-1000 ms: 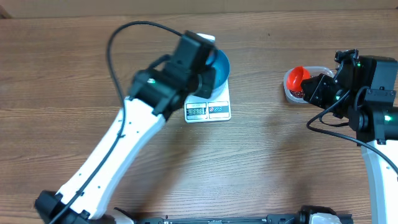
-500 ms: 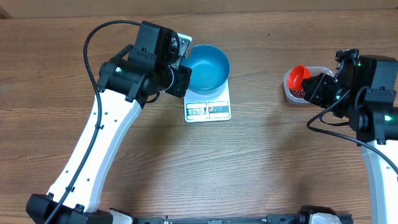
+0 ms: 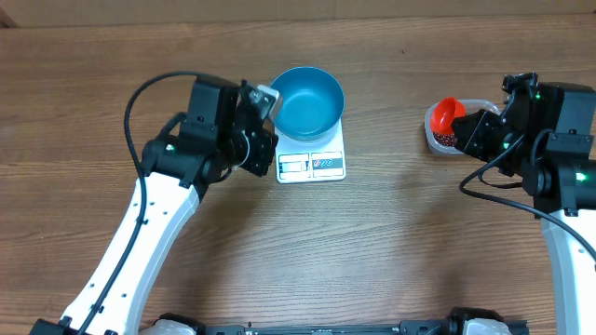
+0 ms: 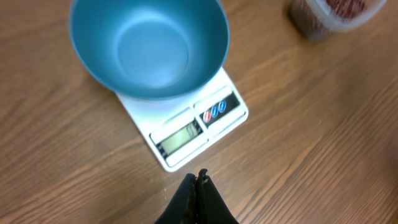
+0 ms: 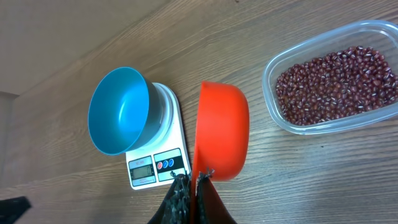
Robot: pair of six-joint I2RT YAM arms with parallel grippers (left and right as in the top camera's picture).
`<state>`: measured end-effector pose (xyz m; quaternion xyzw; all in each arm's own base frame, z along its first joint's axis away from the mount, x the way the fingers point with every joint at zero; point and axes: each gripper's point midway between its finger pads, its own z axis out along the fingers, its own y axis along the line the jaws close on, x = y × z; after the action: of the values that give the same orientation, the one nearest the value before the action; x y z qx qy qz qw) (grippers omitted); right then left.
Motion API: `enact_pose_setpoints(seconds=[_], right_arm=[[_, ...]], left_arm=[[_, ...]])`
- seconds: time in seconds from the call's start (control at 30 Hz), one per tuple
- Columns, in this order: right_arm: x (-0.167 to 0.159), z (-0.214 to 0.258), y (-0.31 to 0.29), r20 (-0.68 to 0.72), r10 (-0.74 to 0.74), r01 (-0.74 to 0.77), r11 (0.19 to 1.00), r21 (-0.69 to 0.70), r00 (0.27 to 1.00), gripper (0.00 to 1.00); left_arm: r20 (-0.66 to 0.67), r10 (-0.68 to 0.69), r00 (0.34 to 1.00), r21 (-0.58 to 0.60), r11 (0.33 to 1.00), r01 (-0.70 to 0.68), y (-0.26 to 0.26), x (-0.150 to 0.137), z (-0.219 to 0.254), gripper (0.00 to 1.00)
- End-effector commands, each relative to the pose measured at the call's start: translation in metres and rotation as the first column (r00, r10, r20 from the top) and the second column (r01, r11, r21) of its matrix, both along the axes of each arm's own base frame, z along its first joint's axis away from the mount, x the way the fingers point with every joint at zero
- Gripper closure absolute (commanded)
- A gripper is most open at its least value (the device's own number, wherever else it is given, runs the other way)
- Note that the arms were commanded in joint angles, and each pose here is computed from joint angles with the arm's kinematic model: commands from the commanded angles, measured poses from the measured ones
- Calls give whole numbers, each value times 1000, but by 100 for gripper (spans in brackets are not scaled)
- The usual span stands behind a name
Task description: Scoop item into bowl and weigh 150g on scale
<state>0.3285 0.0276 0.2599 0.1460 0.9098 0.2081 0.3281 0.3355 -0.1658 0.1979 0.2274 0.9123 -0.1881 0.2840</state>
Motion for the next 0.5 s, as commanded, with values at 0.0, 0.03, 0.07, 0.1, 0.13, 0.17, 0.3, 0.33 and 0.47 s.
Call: enact_pose_setpoints(seconds=[0.0, 0.03, 0.07, 0.1, 0.13, 0.17, 0.3, 0.33, 0.47], right_arm=[[2, 8, -2, 26, -1, 1, 1000, -13, 1000, 96], [2, 7, -2, 25, -1, 1, 1000, -13, 1000, 96], [2, 7, -2, 25, -1, 1, 1000, -12, 1000, 96], [2, 8, -2, 25, -1, 1, 1000, -12, 1000, 96], [2, 8, -2, 25, -1, 1, 1000, -12, 1000, 96], [2, 8, -2, 25, -1, 1, 1000, -12, 1000, 96], [3, 8, -2, 26, -1, 1, 1000, -12, 1000, 96], [3, 8, -2, 26, -1, 1, 1000, -12, 1000, 96], [3, 8, -2, 27, -1, 1, 1000, -13, 1000, 96]], left_arm=[[18, -47, 999, 66, 997, 46, 7, 0, -13, 96], [13, -40, 999, 78, 996, 39, 9, 1, -16, 96], [8, -40, 999, 82, 996, 39, 9, 2, -19, 96], [3, -40, 999, 83, 996, 40, 8, 3, -21, 95], [-3, -40, 999, 84, 996, 40, 8, 3, -23, 95], [-6, -40, 999, 85, 996, 40, 8, 3, -24, 94], [-12, -39, 999, 86, 995, 40, 8, 3, -26, 80], [-12, -39, 999, 87, 995, 40, 8, 3, -26, 77], [-28, -39, 999, 90, 995, 41, 9, 0, -28, 66]])
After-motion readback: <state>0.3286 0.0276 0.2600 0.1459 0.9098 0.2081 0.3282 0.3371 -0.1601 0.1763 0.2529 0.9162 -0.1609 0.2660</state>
